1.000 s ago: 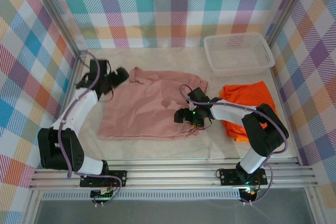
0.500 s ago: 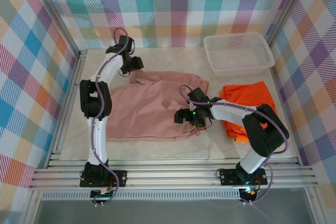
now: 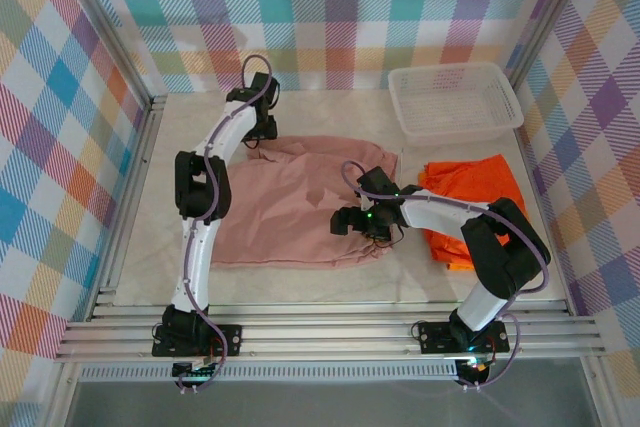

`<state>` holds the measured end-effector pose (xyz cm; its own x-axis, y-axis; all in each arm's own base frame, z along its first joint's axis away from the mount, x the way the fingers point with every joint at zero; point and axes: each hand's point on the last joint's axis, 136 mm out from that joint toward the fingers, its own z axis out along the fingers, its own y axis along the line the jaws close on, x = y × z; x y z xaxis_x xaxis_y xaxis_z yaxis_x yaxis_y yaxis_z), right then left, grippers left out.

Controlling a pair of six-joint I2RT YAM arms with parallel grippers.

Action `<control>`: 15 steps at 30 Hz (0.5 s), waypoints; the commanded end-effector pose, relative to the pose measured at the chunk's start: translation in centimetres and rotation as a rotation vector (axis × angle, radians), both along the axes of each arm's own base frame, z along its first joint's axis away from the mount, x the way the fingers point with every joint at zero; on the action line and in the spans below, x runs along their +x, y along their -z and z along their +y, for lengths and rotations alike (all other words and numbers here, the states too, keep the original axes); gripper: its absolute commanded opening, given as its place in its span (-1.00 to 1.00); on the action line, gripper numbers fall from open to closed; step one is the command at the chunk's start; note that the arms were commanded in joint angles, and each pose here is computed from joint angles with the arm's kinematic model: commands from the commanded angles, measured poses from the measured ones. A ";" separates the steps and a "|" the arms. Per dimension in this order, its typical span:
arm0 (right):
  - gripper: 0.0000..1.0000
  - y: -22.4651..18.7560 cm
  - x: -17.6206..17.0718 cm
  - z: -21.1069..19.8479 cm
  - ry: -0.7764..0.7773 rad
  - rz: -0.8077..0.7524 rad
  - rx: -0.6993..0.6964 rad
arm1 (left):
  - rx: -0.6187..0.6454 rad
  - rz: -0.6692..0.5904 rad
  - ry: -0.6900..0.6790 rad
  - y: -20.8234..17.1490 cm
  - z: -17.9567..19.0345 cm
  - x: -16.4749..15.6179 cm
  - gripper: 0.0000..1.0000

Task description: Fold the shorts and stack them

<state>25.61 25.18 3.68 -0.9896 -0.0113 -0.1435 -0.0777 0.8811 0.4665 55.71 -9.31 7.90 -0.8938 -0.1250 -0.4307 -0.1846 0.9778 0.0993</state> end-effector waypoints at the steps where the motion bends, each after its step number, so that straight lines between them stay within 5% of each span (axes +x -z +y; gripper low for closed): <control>1: 0.94 2.3 -1.1 -1.1 0.000 0.065 -0.069 | 0.077 0.043 -0.005 1.0 1.6 -0.4 0.03; 6: 0.94 2.5 -1.0 -1.0 -0.003 0.075 -0.067 | 0.083 0.061 0.003 2.5 1.4 0.0 -0.16; 10: 0.94 2.6 -1.2 -1.2 -0.002 0.079 -0.078 | 0.130 0.046 0.009 2.3 2.0 0.8 -0.63; 13: 0.94 2.9 -1.4 -1.6 0.007 0.087 -0.092 | 0.160 -0.012 0.007 -0.2 2.4 1.7 -1.00; 15: 0.94 3.2 -1.6 -1.9 0.015 0.096 -0.104 | 0.160 -0.081 0.006 -3.2 2.5 2.4 -1.00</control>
<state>25.88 25.37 3.61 -0.9899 -0.0111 -0.1411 -0.0762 0.8821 0.4649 56.89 -7.97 5.56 -0.9088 -0.0544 -0.4137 -0.1592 0.9617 0.2232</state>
